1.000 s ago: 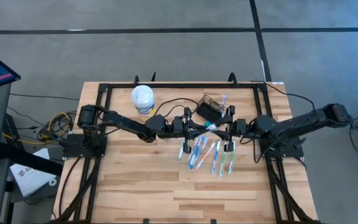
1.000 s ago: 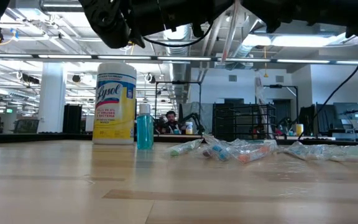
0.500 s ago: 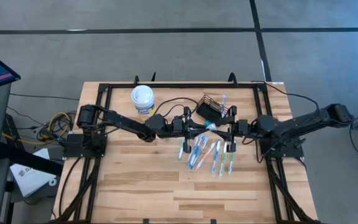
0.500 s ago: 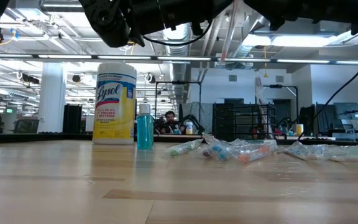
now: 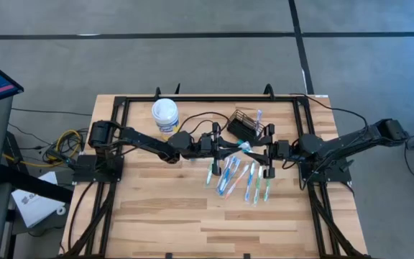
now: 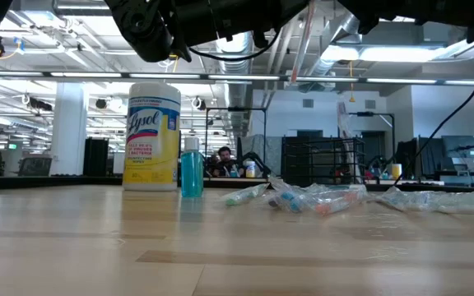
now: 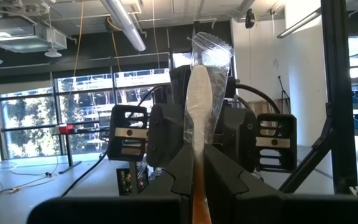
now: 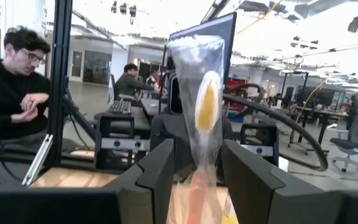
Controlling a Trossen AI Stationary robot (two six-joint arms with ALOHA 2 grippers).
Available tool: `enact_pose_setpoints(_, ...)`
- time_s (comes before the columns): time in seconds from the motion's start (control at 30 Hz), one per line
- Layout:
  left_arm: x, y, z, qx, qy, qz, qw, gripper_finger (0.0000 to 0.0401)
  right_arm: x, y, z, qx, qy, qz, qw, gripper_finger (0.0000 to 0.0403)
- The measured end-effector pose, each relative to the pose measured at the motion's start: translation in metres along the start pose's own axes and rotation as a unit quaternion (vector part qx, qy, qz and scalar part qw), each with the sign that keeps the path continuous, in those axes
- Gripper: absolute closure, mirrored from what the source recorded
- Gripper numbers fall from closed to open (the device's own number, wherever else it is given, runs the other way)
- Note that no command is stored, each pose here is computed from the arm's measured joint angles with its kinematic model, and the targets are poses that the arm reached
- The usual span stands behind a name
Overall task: Pick & Place toothbrushing station
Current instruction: Put the left orange toothbrush into the black wire organizer
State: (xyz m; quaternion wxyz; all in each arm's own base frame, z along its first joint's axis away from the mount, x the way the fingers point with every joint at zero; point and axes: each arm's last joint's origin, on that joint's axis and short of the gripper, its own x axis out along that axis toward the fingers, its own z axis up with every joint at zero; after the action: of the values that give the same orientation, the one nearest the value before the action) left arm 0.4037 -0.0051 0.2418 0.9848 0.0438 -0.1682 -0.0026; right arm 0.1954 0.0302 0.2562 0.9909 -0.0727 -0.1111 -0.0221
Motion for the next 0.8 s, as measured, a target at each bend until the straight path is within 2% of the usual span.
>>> enact_pose_setpoints(0.37, 0.0000, -0.0014, 0.0000, -0.001, 0.000, -0.002, 1.000, 0.0392, 0.0063, -0.0041, -0.0052, -0.003, -0.006, -0.017, 1.000, 0.0283)
enact_pose_setpoints(0.5, 0.0000, -0.0013, 0.0000, -0.001, 0.001, -0.002, 1.000, 0.0392, 0.0059, -0.0035, -0.0046, -0.002, -0.008, -0.015, 1.000, 0.0321)
enact_pose_setpoints(0.63, 0.0000, -0.0014, -0.0001, -0.001, 0.001, -0.002, 1.000, 0.0391, 0.0063, -0.0032, -0.0055, -0.011, -0.004, -0.014, 1.000, 0.0387)
enact_pose_setpoints(0.8, -0.0001, -0.0014, -0.0002, -0.001, 0.001, -0.002, 1.000, 0.0391, 0.0063, -0.0032, -0.0057, -0.014, -0.003, -0.014, 1.000, 0.0400)
